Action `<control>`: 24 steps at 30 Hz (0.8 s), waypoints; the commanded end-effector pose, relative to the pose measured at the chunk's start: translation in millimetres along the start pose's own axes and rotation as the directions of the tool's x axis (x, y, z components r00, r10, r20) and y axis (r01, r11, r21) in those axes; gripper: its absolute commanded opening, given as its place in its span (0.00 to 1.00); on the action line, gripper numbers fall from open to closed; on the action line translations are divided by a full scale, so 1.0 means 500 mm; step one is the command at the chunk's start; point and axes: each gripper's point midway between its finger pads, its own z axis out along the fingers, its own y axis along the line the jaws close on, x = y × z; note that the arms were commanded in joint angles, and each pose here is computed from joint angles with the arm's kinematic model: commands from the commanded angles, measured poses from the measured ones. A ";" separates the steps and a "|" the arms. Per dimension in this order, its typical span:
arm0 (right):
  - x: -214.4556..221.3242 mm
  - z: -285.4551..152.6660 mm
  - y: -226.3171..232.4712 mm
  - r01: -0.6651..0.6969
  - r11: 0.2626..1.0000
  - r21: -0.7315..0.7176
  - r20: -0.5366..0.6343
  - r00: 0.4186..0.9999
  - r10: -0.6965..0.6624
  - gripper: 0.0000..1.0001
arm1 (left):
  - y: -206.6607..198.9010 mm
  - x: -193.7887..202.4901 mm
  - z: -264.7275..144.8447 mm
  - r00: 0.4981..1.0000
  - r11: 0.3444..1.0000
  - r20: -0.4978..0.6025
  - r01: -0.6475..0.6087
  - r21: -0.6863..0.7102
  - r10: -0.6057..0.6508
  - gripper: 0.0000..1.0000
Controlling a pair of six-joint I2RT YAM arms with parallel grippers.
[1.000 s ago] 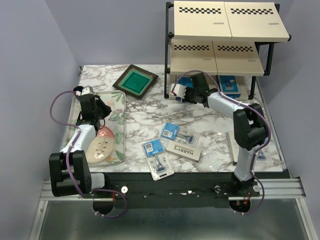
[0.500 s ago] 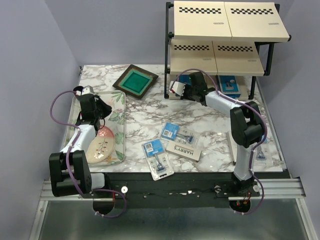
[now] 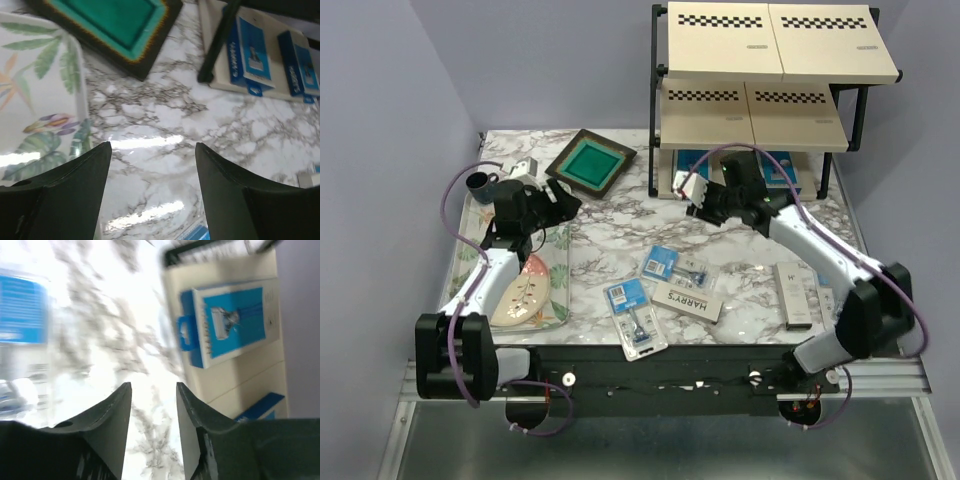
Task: Place and organize the shaving razors onto the shelf
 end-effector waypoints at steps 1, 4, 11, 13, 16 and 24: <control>-0.046 -0.136 0.244 -0.130 0.930 -0.344 0.077 0.983 0.166 0.62 | -0.150 0.024 -0.042 0.973 0.931 0.010 -0.222 0.289 0.229 0.83; -0.039 -0.189 0.326 -0.285 0.848 -0.448 0.015 0.945 0.325 1.00 | -0.190 0.073 -0.063 0.954 0.889 -0.018 -0.272 0.367 0.299 0.92; -0.007 -0.209 0.396 -0.397 0.763 -0.510 -0.081 0.906 0.416 1.00 | -0.201 0.190 -0.095 0.910 0.851 -0.118 -0.318 0.417 0.398 0.99; -0.008 -0.178 0.362 -0.400 0.806 -0.437 -0.055 0.906 0.420 0.97 | -0.181 0.217 -0.093 0.908 0.870 -0.158 -0.304 0.389 0.389 0.99; -0.016 -0.137 0.333 -0.370 0.836 -0.406 -0.027 0.919 0.394 0.87 | -0.170 0.231 -0.087 0.906 0.879 -0.187 -0.292 0.376 0.380 0.99; -0.015 -0.005 0.288 -0.317 0.872 -0.373 -0.109 0.948 0.299 0.57 | -0.136 0.212 -0.055 0.857 0.860 -0.225 -0.375 0.345 0.464 0.93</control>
